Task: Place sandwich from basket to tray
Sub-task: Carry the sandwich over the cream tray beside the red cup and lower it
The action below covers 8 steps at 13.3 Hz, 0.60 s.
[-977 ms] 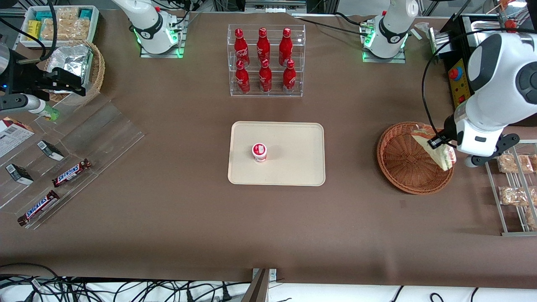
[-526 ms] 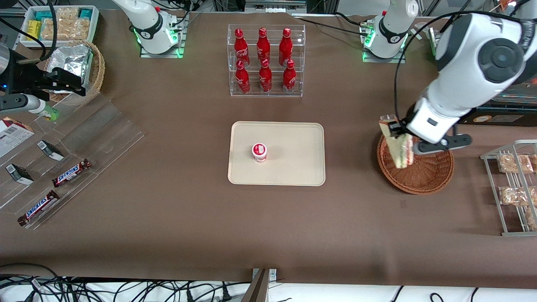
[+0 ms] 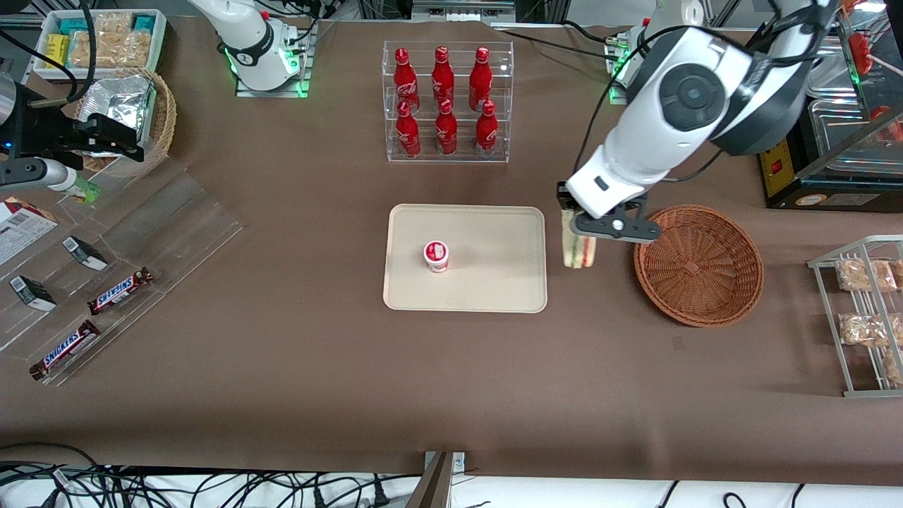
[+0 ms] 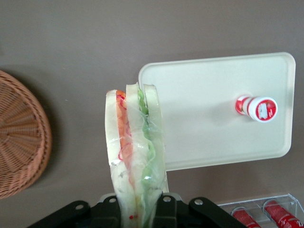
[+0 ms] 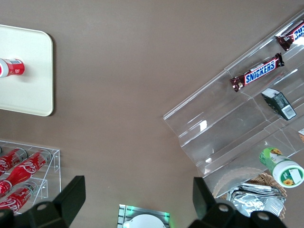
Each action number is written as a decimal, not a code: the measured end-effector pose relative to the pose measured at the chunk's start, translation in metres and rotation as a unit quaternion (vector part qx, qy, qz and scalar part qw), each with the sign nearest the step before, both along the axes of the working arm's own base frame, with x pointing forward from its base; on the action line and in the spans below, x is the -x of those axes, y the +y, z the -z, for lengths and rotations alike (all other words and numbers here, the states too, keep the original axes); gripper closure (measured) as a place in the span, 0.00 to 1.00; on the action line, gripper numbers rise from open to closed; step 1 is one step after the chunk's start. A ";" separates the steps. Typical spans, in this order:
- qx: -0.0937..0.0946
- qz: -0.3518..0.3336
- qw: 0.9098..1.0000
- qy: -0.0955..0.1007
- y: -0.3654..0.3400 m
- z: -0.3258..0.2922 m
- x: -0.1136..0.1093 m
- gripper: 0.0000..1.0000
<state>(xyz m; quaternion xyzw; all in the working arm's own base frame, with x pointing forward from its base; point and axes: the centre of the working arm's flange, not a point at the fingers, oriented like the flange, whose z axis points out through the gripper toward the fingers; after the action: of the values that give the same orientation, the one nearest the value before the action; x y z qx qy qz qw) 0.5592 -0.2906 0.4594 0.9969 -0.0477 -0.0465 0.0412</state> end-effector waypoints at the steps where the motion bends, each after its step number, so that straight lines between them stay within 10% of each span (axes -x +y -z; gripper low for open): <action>1: 0.004 0.004 1.000 0.005 -0.008 0.010 0.000 0.81; 8: -0.016 -0.020 0.999 -0.022 -0.075 0.105 0.016 0.81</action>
<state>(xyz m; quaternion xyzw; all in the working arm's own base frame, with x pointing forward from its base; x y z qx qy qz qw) 0.5433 -0.3652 0.3541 0.9990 -0.0280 -0.0245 0.0254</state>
